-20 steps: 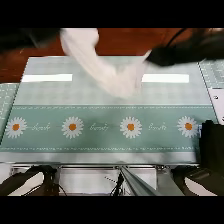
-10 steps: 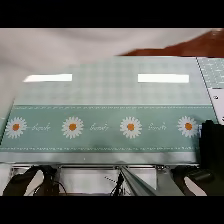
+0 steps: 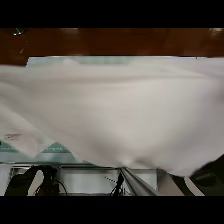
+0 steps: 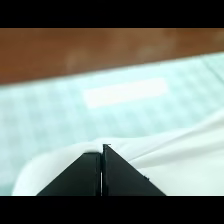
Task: Fold the shirts.
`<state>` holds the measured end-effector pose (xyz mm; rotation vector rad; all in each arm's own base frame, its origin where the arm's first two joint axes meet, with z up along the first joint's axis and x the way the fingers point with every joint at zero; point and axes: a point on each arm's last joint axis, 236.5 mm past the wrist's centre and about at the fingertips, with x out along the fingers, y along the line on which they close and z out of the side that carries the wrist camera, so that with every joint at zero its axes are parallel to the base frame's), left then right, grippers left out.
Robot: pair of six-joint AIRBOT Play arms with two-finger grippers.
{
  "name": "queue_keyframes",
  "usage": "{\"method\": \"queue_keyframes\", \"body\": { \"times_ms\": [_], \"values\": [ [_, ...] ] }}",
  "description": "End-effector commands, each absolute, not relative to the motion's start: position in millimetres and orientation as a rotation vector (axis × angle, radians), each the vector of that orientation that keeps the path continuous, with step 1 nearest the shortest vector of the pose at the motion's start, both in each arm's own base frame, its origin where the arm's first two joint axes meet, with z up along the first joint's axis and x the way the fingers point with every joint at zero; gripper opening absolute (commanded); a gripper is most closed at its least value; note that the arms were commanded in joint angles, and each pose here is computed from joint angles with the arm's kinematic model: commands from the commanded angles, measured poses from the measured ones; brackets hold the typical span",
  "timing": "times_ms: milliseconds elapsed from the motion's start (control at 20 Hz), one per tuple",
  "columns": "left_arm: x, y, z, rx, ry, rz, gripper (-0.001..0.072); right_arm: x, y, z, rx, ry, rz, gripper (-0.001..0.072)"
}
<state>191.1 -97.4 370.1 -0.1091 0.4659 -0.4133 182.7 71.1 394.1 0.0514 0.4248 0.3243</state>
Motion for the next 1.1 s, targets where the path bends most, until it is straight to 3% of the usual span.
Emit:
{"method": "queue_keyframes", "body": {
  "times_ms": [0,200,350,650,850,900,950,1000,1050],
  "values": [
    [223.4,-95.3,291.6,-0.253,0.663,-0.431,0.0017,219.1,61.1,325.2,0.053,0.593,0.232,0.0025],
    [313.0,-106.7,237.6,-0.409,0.653,-0.532,0.0017,296.3,48.6,255.7,-0.021,0.740,0.111,0.0025],
    [380.1,-120.8,170.2,-0.470,0.785,-0.542,0.0017,365.1,40.3,200.5,-0.044,0.851,0.038,0.0025],
    [481.2,-152.3,76.8,-0.513,0.872,-0.482,0.0017,474.7,12.3,110.7,0.398,0.936,0.070,0.0025],
    [512.9,-181.1,54.7,-0.575,0.898,-0.514,0.0021,518.7,5.7,84.9,0.651,0.911,0.103,0.0026],
    [514.6,-186.9,53.5,-0.625,0.904,-0.525,0.0059,522.3,6.4,75.6,0.703,0.925,0.109,0.0026],
    [512.0,-190.6,53.2,-0.646,0.918,-0.539,0.0244,523.2,8.4,66.6,0.745,0.947,0.118,0.0027],
    [506.7,-190.1,51.6,-0.638,0.940,-0.552,0.0698,522.4,9.7,59.0,0.772,0.971,0.126,0.0111],
    [497.0,-187.1,50.5,-0.626,0.980,-0.579,0.0704,520.2,10.1,55.0,0.788,0.990,0.131,0.0440]
  ]
}}
